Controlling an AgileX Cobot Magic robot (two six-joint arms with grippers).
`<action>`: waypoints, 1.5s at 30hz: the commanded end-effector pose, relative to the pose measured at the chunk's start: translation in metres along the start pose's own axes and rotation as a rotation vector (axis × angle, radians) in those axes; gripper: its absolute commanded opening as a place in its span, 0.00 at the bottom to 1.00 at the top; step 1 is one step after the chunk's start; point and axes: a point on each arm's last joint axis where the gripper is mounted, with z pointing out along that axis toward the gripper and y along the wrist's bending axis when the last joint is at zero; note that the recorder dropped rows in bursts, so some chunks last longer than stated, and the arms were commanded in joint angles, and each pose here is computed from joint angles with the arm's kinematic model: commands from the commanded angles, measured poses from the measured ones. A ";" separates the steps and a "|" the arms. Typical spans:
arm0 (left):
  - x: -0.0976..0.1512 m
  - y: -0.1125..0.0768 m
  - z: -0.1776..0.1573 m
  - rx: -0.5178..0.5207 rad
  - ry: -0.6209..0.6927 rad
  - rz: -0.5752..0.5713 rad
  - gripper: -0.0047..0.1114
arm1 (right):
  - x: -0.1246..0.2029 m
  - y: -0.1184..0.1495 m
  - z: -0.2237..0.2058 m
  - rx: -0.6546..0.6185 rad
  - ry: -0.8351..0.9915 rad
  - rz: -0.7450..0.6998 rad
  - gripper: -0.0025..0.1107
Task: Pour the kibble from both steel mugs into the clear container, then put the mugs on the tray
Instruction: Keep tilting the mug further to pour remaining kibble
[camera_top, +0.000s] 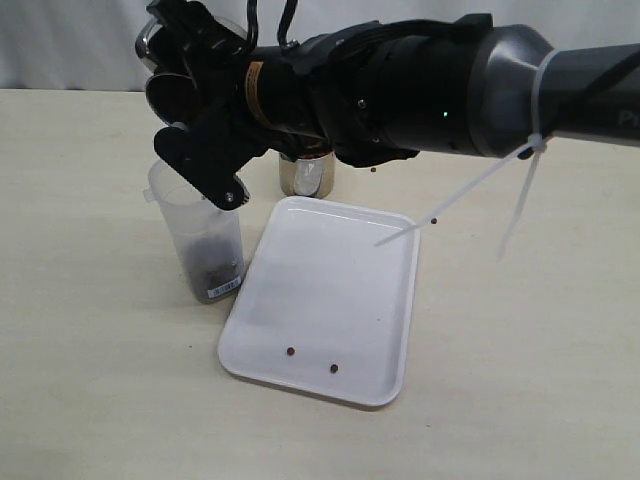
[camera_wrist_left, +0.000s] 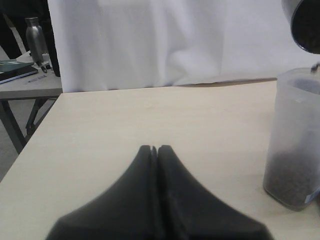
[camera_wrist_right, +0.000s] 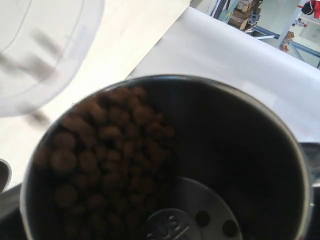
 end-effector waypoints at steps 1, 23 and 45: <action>-0.003 0.000 0.000 -0.003 -0.012 -0.004 0.04 | 0.001 -0.003 -0.002 0.008 0.002 -0.018 0.07; -0.003 0.000 0.000 -0.003 -0.012 -0.002 0.04 | 0.001 -0.003 -0.002 0.009 0.000 -0.071 0.07; -0.003 0.000 0.000 -0.003 -0.012 -0.002 0.04 | -0.007 -0.008 -0.004 0.006 0.040 -0.080 0.07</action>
